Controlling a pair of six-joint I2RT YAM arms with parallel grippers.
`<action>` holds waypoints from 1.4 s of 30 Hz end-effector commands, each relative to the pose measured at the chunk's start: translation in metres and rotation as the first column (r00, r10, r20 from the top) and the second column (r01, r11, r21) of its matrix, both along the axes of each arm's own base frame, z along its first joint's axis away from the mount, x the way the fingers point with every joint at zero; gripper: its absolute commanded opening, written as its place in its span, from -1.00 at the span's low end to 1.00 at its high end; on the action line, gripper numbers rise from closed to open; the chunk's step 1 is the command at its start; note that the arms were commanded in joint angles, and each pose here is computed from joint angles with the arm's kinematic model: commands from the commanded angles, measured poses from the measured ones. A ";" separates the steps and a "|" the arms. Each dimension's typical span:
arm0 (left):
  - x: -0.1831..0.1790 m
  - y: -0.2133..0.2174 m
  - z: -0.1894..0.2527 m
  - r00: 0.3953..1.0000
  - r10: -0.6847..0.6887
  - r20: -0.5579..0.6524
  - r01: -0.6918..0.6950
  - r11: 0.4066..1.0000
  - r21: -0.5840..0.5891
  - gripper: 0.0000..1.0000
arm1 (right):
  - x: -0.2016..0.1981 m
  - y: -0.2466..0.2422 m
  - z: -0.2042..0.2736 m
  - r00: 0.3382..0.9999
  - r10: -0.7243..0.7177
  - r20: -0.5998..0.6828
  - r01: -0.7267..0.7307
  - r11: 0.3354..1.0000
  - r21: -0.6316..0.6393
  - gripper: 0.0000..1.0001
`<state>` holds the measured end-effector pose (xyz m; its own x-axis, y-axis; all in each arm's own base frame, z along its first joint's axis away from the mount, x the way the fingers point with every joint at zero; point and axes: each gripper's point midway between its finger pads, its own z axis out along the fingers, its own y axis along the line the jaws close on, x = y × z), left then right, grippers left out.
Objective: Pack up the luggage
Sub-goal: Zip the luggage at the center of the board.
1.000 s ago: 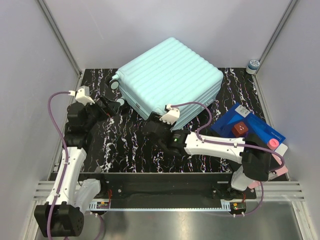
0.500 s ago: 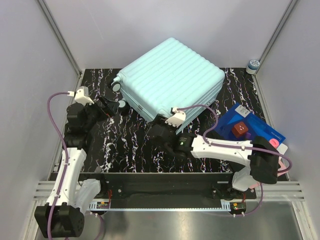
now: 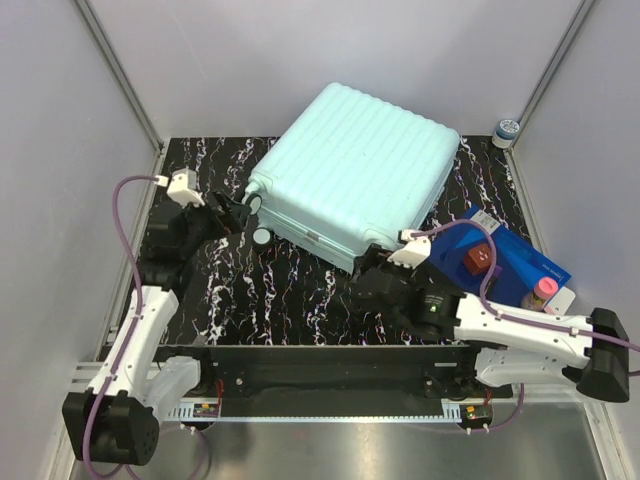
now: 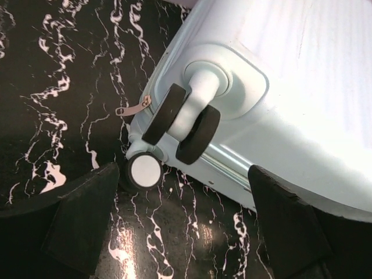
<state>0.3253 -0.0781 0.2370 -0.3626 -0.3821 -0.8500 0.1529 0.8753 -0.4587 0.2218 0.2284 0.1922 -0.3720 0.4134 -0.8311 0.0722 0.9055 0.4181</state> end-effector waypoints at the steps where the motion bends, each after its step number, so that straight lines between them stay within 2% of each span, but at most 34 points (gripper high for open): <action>1: 0.023 -0.015 0.040 0.989 -0.048 0.139 0.037 0.996 0.084 0.98 | 0.001 -0.035 0.022 0.994 -0.049 0.093 0.054 0.997 -0.049 -1.00; 10: 0.053 -0.038 0.034 0.990 -0.089 0.109 0.066 0.977 0.202 0.98 | -0.008 -0.066 0.023 0.991 -0.051 0.125 0.056 0.998 -0.041 -1.00; 16: 0.040 -0.052 0.020 0.992 -0.118 0.053 0.103 0.967 0.234 0.98 | -0.007 -0.069 0.021 0.989 -0.059 0.132 0.069 0.995 -0.072 -1.00; 19: 0.030 -0.048 0.014 0.994 -0.097 0.051 0.082 0.969 0.233 0.98 | -0.006 -0.069 0.020 0.989 -0.065 0.133 0.075 0.994 -0.076 -1.00; 23: 0.025 -0.041 -0.005 0.997 -0.080 -0.009 0.080 0.959 0.272 0.96 | -0.006 -0.069 0.016 0.989 -0.068 0.128 0.078 0.994 -0.076 -1.00; 34: 0.033 -0.049 -0.019 0.992 -0.108 -0.060 0.120 0.955 0.273 0.83 | -0.005 -0.064 0.009 0.992 -0.064 0.112 0.075 0.993 -0.093 -1.00; 37: 0.036 -0.053 -0.023 0.989 -0.125 -0.078 0.141 0.954 0.266 0.75 | -0.004 -0.062 0.003 0.992 -0.068 0.106 0.081 0.990 -0.116 -0.98; 39: 0.037 -0.056 -0.024 0.988 -0.135 -0.080 0.151 0.954 0.261 0.61 | -0.004 -0.060 -0.001 0.993 -0.067 0.098 0.079 0.989 -0.121 -0.98; 42: 0.039 -0.059 -0.024 0.986 -0.145 -0.083 0.161 0.954 0.253 0.23 | -0.004 -0.057 -0.004 0.994 -0.069 0.089 0.079 0.990 -0.114 -0.99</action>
